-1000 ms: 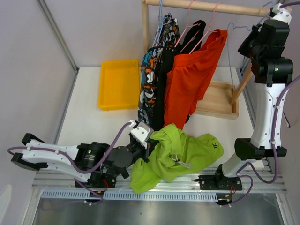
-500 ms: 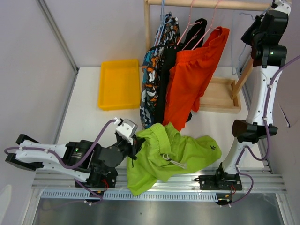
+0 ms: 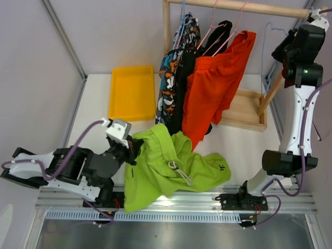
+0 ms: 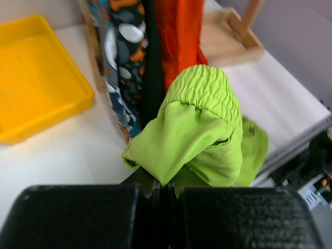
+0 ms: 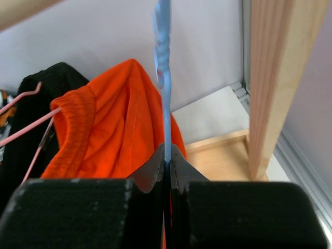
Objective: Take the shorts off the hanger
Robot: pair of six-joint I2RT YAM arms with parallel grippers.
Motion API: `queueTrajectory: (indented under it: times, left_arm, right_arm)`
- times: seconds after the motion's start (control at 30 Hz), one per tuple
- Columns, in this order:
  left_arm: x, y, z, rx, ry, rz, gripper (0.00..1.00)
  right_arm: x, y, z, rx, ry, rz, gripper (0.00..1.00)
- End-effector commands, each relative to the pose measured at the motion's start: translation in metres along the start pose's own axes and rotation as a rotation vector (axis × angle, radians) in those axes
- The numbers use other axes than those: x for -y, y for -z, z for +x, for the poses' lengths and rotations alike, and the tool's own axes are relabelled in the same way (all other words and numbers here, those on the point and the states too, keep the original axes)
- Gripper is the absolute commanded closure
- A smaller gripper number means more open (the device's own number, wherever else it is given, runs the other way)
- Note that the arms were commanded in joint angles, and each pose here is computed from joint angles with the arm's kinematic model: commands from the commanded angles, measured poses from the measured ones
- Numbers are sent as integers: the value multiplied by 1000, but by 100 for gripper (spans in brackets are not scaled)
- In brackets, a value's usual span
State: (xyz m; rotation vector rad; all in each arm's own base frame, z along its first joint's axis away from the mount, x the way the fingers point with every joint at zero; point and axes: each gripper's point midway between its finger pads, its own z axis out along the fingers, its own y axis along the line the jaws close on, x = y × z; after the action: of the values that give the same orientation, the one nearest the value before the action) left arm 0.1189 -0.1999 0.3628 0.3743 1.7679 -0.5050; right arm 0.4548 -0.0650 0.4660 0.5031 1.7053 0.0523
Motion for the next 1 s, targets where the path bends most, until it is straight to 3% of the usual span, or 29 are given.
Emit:
queueTrajectory:
  times: [0.0,0.03,0.07,0.13,0.17,0.23,0.3,0.33,0.37,0.63,0.8,0.83,0.97]
  left_arm:
    - [-38,12,-56,136,28,-122,100]
    - [-46,16,-69,167,51,-145,100]
    - [-53,20,-80,184,7,-156,100]
    - [-61,28,-108,249,90,-166,100]
    - [-66,30,-116,261,26,-176,100]
    - [-68,36,-138,306,86,-175,100]
    - [-73,39,-150,319,13,-203,100]
    - [-73,42,-164,354,90,-206,100]
    - [-78,44,-171,350,-6,-248,100]
    - [-118,84,-259,551,85,-264,100]
    - [-111,92,-294,604,36,-234,100]
    - [-93,83,-294,591,-11,-247,100]
    - [-102,62,-296,512,-140,-544,100]
  right_arm:
    - [3,36,-10,16,-25,16,78]
    - [4,40,-7,3,-25,19,34]
    - [5,44,-7,2,-25,19,13]
    - [9,58,-9,17,-18,32,1]
    - [11,69,-14,39,-11,32,1]
    - [14,78,-17,55,0,41,1]
    - [21,84,-14,57,6,66,0]
    - [21,93,-17,71,4,65,1]
    - [24,96,-14,67,2,71,1]
    - [32,146,-12,95,-23,70,1]
    - [21,176,-11,111,-40,-23,0]
    - [16,178,-9,100,-37,-48,1]
    - [-1,186,-7,65,-24,-145,0]
